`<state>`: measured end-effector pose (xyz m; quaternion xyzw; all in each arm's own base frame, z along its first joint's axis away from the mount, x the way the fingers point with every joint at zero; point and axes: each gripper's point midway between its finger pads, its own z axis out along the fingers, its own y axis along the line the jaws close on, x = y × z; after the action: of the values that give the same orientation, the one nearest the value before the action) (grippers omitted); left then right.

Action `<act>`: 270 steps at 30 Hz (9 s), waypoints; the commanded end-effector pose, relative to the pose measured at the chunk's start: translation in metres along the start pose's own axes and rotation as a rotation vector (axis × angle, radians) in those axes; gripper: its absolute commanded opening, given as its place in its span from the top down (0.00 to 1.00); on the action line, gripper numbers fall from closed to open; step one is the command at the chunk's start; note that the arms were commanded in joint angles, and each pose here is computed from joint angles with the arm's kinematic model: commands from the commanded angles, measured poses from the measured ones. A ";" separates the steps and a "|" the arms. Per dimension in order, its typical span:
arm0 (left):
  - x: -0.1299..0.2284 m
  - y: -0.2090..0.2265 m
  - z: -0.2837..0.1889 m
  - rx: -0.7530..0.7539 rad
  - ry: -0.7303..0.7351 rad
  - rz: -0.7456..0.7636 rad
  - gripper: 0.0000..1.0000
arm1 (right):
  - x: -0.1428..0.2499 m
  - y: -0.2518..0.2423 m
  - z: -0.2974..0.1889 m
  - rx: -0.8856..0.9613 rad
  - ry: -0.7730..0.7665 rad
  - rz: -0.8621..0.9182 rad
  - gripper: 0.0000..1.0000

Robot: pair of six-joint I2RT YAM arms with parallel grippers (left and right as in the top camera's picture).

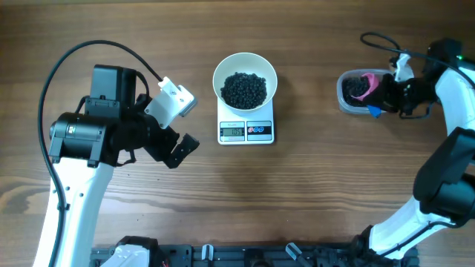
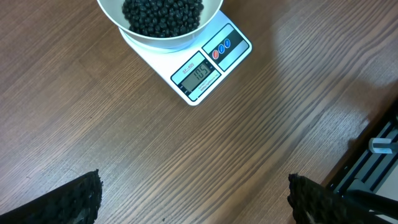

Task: Scoop item into bowl and weigh 150g on scale
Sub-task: 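Return the scoop to the bean tub and scoop more beans, then move the scoop over the white bowl and pour beans, then dip the scoop back into the bean tub with the right gripper, then carry the scoop to the bowl and tilt it to pour, then hold the scoop over the bowl, shaking small amounts of beans in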

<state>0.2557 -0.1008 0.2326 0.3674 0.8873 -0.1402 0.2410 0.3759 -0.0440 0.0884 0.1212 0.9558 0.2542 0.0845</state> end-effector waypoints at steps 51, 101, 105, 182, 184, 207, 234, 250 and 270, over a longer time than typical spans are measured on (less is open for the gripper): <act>0.001 0.000 -0.002 -0.004 -0.004 0.016 0.00 | 0.020 0.252 0.036 -0.567 0.037 -0.250 0.96; 0.001 0.000 -0.002 -0.004 -0.004 0.016 0.00 | 0.005 0.184 -0.082 0.560 -0.392 -0.656 0.96; 0.001 0.000 -0.002 -0.004 -0.004 0.016 0.00 | 0.005 0.096 -0.098 0.648 -0.240 -0.444 0.96; 0.001 0.000 -0.002 -0.004 -0.004 0.016 0.00 | 0.035 0.259 0.003 0.052 -0.277 -0.651 0.96; 0.001 0.000 -0.002 -0.004 -0.004 0.016 0.00 | 0.039 0.264 0.003 0.020 -0.262 -0.655 0.96; 0.001 0.000 -0.002 -0.004 -0.004 0.016 0.00 | 0.054 0.271 0.015 0.015 -0.215 -0.694 0.96; 0.001 0.000 -0.002 -0.004 -0.004 0.016 0.00 | 0.055 0.276 0.037 0.034 -0.204 -0.648 0.96; 0.001 0.000 -0.002 -0.004 -0.004 0.016 0.00 | 0.060 0.282 0.043 0.005 -0.179 -0.776 0.96; 0.001 0.000 -0.002 -0.004 -0.004 0.017 0.00 | 0.069 0.279 0.050 0.019 -0.142 -0.764 0.96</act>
<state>0.2556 -0.1008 0.2325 0.3674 0.8873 -0.1402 0.2409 0.3748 0.2245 0.1794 -0.2224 0.9293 0.1685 0.2419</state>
